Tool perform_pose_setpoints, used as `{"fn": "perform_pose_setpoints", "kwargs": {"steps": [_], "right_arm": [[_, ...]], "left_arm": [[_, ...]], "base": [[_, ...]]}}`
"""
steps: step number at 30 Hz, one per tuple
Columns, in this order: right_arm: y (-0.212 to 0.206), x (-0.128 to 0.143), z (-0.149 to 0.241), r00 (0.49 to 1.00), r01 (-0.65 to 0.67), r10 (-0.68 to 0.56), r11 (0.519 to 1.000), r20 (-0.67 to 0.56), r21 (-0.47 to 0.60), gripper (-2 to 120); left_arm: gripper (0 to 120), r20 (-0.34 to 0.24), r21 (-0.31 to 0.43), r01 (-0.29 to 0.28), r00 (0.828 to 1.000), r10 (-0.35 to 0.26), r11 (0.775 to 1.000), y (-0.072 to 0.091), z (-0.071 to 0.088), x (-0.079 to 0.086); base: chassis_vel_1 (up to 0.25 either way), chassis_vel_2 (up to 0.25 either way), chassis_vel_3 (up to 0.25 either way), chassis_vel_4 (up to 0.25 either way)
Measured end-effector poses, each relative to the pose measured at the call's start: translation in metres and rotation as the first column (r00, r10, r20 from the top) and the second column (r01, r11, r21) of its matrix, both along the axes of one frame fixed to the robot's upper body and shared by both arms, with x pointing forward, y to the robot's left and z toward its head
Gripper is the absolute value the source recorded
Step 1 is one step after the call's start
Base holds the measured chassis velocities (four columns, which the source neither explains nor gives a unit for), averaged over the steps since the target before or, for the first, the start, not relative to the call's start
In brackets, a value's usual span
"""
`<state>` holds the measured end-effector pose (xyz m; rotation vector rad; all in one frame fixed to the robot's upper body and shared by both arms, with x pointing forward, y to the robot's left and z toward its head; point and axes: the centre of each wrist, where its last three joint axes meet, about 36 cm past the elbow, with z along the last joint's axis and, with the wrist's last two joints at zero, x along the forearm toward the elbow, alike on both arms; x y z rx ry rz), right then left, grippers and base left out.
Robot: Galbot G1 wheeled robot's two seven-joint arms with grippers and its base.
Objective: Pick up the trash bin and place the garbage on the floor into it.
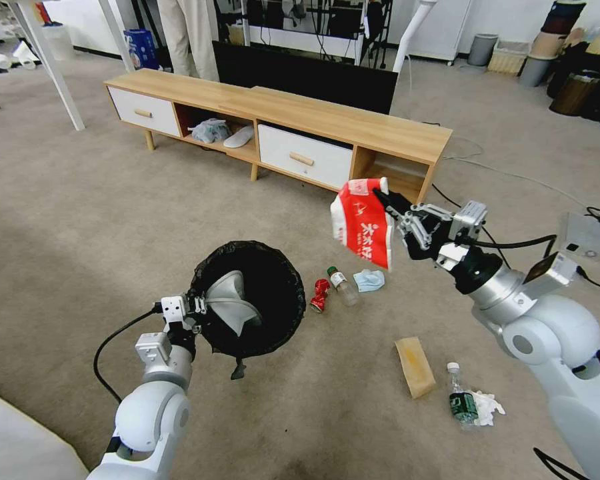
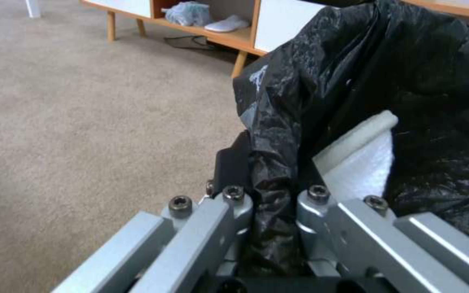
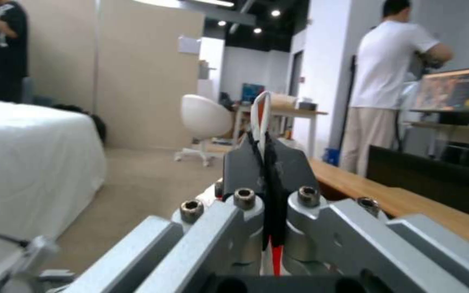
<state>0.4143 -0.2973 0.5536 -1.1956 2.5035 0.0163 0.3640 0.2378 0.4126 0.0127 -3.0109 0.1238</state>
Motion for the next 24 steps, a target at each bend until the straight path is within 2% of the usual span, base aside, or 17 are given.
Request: {"fn": "perform_pose_setpoints", "kwargs": {"steps": [4, 10, 12, 16, 18, 24], "right_arm": [[0.004, 0.003, -0.005, 1.0, -0.028, 0.028, 0.999, 0.0, -0.017, 0], [0.011, 0.006, -0.016, 0.997, -0.078, 0.077, 0.996, -0.019, -0.049, 0], [0.014, 0.007, -0.021, 0.995, -0.093, 0.091, 0.994, -0.033, -0.062, 0], [0.015, 0.007, -0.025, 0.995, -0.097, 0.094, 0.993, -0.044, -0.069, 0], [0.013, 0.009, -0.034, 0.993, -0.104, 0.098, 0.991, -0.073, -0.083, 0], [0.007, 0.013, -0.053, 0.987, -0.114, 0.1, 0.987, -0.123, -0.115, 0]], "left_arm": [[4, -0.005, 0.014, 0.018, 1.0, -0.018, 1.0, -0.001, -0.002, 0.004], [4, -0.011, 0.037, 0.084, 0.996, -0.083, 0.996, -0.009, -0.005, 0.011], [4, 0.002, 0.047, 0.134, 0.991, -0.135, 0.99, -0.018, -0.003, 0.021], [4, 0.012, 0.044, 0.159, 0.987, -0.16, 0.986, -0.024, 0.0, 0.028], [4, 0.017, 0.027, 0.197, 0.98, -0.197, 0.98, -0.033, 0.0, 0.035], [4, 0.004, 0.001, 0.248, 0.969, -0.248, 0.969, -0.052, -0.005, 0.037]], "base": [[0.0, 0.0, 0.0, 0.0], [0.0, 0.0, 0.0, 0.0], [0.0, 0.0, 0.0, 0.0], [0.0, 0.0, 0.0, 0.0], [0.0, 0.0, 0.0, 0.0], [0.0, 0.0, 0.0, 0.0]]}}
